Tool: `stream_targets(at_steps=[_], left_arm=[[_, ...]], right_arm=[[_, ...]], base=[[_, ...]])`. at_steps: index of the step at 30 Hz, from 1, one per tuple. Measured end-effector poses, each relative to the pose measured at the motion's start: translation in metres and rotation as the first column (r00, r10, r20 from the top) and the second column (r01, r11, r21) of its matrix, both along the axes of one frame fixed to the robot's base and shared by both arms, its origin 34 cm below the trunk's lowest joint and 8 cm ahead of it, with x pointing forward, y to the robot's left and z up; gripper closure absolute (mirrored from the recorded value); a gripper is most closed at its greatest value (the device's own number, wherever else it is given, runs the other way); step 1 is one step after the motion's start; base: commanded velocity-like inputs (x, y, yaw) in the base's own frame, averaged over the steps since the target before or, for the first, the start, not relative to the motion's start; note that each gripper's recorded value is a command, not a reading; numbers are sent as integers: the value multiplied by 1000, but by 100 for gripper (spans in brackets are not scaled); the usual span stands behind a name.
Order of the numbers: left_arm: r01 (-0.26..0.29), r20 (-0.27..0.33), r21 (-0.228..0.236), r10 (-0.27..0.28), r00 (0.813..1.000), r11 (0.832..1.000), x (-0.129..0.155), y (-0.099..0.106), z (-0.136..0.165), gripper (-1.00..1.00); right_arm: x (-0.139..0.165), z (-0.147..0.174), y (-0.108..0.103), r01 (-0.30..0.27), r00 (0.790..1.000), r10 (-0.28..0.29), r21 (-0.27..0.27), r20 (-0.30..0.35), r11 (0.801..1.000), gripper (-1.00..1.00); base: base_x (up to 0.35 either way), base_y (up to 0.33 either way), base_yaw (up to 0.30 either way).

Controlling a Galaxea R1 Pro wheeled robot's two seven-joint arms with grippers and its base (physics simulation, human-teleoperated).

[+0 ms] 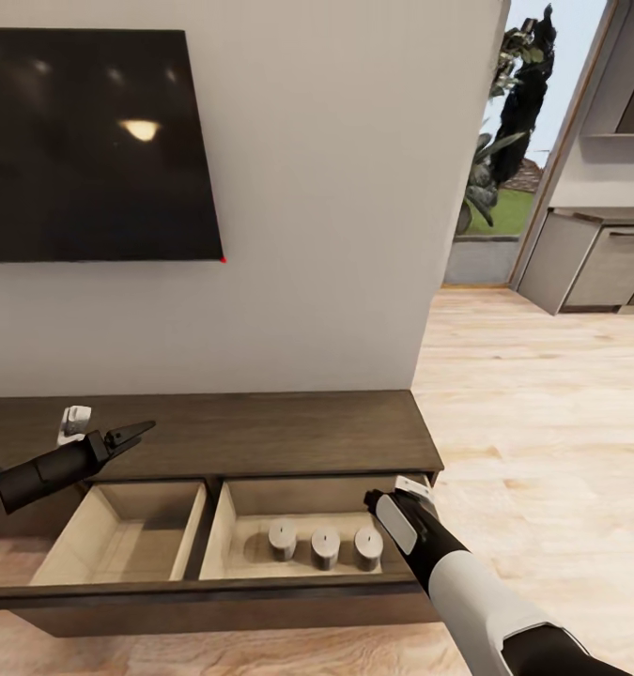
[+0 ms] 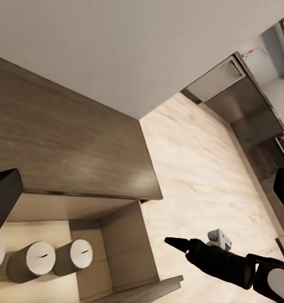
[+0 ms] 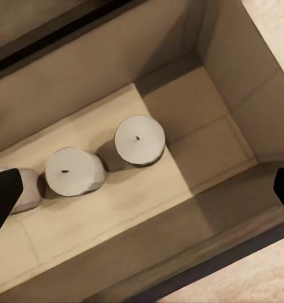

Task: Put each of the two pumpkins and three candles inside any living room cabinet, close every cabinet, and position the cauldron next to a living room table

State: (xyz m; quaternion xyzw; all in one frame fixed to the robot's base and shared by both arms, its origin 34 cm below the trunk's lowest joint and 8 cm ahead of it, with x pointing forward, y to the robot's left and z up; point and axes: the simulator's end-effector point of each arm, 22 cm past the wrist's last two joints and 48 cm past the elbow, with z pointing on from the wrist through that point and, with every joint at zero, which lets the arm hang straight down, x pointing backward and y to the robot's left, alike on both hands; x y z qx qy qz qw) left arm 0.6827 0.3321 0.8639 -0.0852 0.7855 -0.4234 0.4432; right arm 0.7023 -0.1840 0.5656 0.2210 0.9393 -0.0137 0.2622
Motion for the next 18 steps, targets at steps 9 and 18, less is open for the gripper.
stream_targets(at_steps=[9,18], left_arm=[[-2,-1,0,2,1000,1000,2,1,16,-100],[-1,-2,0,1,1000,1000,3,1,33,-100]], right_arm=[[4,20,10,-78,997,78,-47,11,996,-100],[7,38,13,-81,997,82,-46,16,996,-100]], base=[[-37,0,0],[-75,0,0]])
